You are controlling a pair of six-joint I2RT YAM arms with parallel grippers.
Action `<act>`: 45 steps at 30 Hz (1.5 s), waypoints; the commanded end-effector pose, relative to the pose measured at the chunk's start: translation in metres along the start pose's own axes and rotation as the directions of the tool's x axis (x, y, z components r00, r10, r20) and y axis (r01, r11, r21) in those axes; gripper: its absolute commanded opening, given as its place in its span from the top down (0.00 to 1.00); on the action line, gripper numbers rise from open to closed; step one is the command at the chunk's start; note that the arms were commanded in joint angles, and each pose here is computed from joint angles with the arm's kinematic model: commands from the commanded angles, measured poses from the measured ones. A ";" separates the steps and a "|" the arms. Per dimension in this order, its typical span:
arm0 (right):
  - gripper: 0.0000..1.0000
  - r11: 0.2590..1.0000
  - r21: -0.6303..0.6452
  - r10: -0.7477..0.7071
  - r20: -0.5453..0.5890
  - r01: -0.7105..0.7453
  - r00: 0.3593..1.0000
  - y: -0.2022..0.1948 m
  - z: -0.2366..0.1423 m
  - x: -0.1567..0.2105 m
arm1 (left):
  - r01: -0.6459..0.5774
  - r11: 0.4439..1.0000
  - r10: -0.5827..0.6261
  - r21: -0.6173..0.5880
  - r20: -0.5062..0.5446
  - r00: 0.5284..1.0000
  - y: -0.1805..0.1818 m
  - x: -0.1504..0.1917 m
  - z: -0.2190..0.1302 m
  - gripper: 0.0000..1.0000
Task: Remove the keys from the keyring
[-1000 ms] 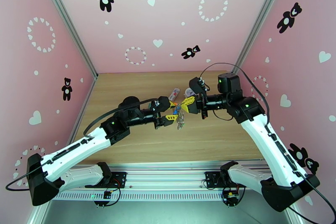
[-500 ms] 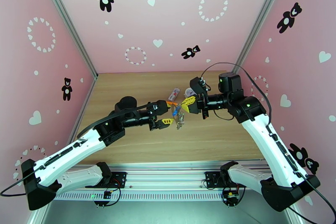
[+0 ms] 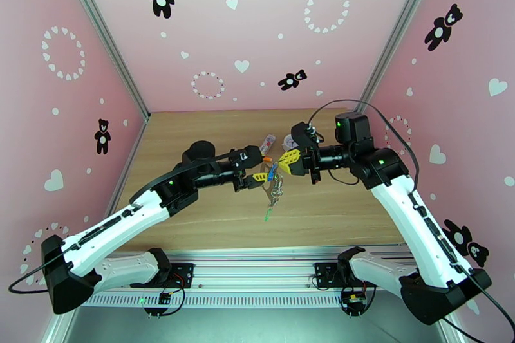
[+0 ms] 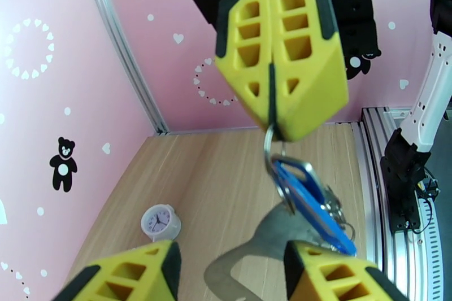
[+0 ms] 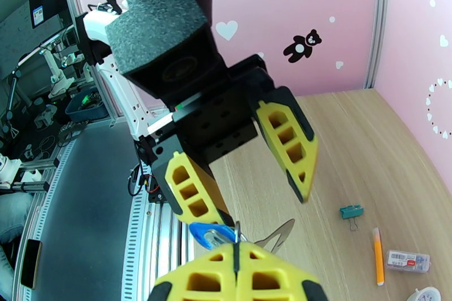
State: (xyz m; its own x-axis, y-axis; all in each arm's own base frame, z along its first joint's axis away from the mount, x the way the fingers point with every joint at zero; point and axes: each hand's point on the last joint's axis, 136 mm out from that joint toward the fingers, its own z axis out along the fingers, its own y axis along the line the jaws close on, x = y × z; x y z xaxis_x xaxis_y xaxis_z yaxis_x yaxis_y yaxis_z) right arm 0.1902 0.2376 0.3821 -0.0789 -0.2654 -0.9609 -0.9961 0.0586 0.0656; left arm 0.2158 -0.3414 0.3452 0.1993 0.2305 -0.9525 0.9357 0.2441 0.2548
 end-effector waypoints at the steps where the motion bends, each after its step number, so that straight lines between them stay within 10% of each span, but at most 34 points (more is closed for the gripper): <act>1: 1.00 0.997 -0.034 -0.061 0.035 0.062 0.998 0.005 0.002 -0.012 | -0.005 0.999 0.000 0.050 0.090 0.996 -0.003 -0.027 0.002 0.48; 45: 1.00 0.991 0.039 -0.125 -0.023 0.126 0.992 0.011 0.005 -0.007 | 0.050 0.996 -0.057 0.080 0.093 0.994 -0.005 -0.027 0.007 0.86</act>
State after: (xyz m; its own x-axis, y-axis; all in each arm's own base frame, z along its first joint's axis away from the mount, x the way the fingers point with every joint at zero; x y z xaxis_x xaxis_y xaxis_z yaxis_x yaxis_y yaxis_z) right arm 0.1894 0.2473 0.3853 0.0114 -0.2793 -0.9601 -0.9978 0.0590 -0.0291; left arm 0.2067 -0.3564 0.3525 0.1730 0.1687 -0.9704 0.9643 0.1715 0.2017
